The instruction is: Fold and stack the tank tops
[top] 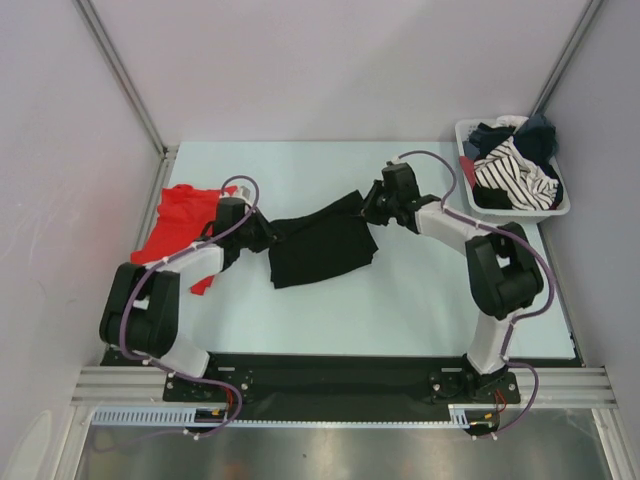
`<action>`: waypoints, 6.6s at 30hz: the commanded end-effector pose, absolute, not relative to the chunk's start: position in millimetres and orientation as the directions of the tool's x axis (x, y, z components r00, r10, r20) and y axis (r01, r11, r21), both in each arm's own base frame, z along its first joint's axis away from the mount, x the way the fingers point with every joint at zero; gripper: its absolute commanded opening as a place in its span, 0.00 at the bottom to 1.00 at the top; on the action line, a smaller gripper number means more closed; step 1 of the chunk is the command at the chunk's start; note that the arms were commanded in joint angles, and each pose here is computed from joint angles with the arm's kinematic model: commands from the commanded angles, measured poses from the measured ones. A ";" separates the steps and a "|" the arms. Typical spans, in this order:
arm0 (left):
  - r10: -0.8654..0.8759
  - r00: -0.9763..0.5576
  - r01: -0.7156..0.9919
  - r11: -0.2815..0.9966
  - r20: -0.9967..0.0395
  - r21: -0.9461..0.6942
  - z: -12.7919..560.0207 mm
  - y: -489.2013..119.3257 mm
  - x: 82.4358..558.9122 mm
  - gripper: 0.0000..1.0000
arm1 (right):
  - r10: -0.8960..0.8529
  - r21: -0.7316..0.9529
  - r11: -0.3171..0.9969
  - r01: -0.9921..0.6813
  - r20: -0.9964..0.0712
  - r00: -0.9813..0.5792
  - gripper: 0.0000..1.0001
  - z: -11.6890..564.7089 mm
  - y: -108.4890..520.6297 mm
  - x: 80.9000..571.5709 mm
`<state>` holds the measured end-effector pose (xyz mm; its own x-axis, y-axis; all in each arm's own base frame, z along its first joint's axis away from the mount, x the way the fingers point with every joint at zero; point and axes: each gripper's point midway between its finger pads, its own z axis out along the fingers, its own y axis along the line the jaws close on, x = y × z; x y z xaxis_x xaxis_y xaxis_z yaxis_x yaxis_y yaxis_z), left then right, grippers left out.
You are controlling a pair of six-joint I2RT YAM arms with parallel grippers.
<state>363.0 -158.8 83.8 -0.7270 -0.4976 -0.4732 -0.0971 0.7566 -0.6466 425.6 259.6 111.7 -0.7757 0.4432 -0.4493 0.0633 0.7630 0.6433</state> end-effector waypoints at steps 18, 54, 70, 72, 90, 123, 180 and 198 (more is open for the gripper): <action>-0.335 -0.568 -0.382 0.916 -0.752 -0.119 123.2 -45.6 423.7 0.95 | 0.433 0.598 0.802 0.005 -0.575 -0.694 0.65 126.2 219.8 481.2; -0.154 -0.839 -0.335 0.901 -0.522 0.274 27.2 -3.4 379.8 0.00 | 0.272 0.627 0.748 -0.216 -0.586 -0.763 0.62 152.3 274.0 429.9; -0.344 -0.696 -0.267 0.939 -0.630 -0.218 57.0 -49.4 271.9 0.00 | -0.030 0.757 0.500 -0.420 -0.469 -0.883 0.65 138.1 444.6 355.4; -0.329 -0.726 -0.258 0.944 -0.603 -0.205 49.8 -52.9 263.6 0.00 | -0.058 0.752 0.509 -0.418 -0.455 -0.889 0.65 125.4 457.3 343.4; -0.327 -0.723 -0.274 0.944 -0.609 -0.181 55.2 -56.0 260.6 0.67 | -0.053 0.595 0.728 -0.341 -0.447 -0.893 0.42 52.3 480.0 336.8; 0.175 -0.785 0.107 0.983 -0.595 0.149 43.0 -126.7 331.2 0.70 | 0.121 0.625 0.754 -0.202 -0.435 -0.893 0.63 59.7 385.3 379.0; -0.599 -0.394 -0.572 0.754 -0.697 -0.324 103.0 16.0 243.9 0.98 | -0.211 0.309 0.865 -0.396 -0.492 -0.845 0.56 20.7 433.1 337.5; -0.630 -0.394 -0.816 0.575 -0.669 -0.062 55.8 91.8 220.5 0.98 | -0.203 0.361 0.826 -0.432 -0.524 -0.827 0.70 13.2 437.1 333.6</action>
<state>217.9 81.8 56.5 -0.4156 -0.6378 -0.6484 -0.7953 0.6008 -0.0812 343.7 445.5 36.8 -0.8021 -0.1683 -0.5730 -0.4397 0.8157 0.3760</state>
